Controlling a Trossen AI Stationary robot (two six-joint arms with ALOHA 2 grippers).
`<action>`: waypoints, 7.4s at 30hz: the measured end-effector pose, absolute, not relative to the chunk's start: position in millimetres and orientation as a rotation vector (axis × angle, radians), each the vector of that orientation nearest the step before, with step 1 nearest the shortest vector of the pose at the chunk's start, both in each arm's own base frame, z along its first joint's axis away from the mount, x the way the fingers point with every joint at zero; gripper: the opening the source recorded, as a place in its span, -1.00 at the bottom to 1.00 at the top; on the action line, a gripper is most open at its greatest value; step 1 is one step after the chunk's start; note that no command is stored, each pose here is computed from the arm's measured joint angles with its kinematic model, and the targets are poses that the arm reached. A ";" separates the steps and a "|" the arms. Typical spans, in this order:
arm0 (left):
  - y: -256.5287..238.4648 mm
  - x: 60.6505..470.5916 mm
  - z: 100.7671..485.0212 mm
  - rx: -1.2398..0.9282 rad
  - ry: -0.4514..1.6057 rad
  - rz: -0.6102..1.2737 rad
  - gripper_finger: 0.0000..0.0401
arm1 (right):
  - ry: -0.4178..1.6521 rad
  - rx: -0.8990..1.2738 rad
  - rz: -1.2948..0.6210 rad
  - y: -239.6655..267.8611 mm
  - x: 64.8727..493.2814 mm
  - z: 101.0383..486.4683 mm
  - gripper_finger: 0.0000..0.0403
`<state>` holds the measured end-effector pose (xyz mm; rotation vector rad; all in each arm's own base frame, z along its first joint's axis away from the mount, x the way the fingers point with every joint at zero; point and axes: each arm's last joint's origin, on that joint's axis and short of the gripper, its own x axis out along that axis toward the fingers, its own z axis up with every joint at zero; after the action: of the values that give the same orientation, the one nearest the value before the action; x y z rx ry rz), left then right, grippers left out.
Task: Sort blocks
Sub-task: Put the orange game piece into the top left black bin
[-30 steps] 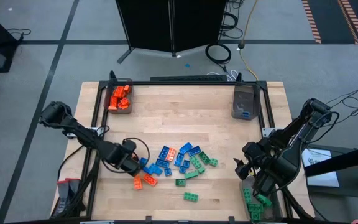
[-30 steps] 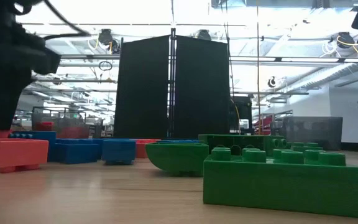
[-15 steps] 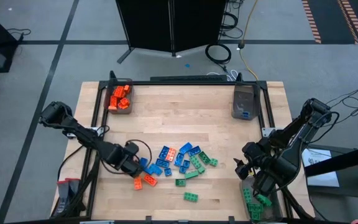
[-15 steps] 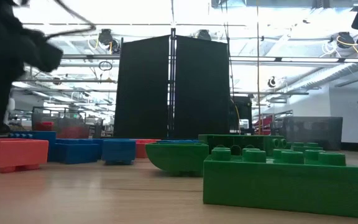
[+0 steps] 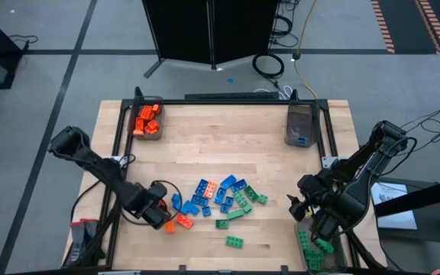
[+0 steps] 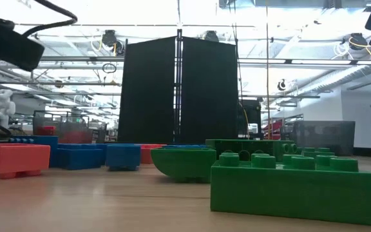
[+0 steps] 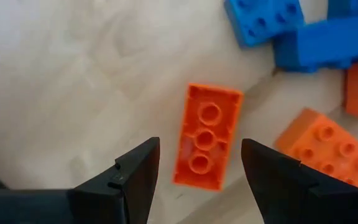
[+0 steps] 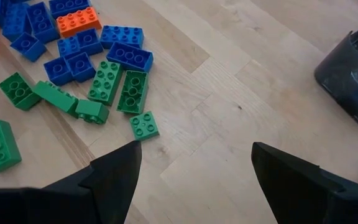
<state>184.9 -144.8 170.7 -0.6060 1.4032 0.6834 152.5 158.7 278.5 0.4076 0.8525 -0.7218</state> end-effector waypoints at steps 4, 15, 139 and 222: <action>-151.0 187.8 158.3 -0.579 1.420 0.697 0.14 | 0.850 0.416 -0.717 159.4 153.0 278.5 0.49; -156.5 192.2 133.4 -0.469 1.527 0.695 -0.29 | 0.849 0.417 -0.717 159.5 153.1 278.5 0.49; -24.0 308.1 136.0 0.040 0.914 0.035 0.73 | 0.801 0.462 -0.708 161.5 156.4 279.1 0.49; 88.1 325.4 125.4 0.310 1.067 -0.254 0.71 | 0.771 0.546 -0.741 162.1 156.9 279.0 0.49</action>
<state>325.4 88.1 125.4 0.3104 1.0671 -0.2539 156.9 162.1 279.0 0.5457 0.7714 -0.7409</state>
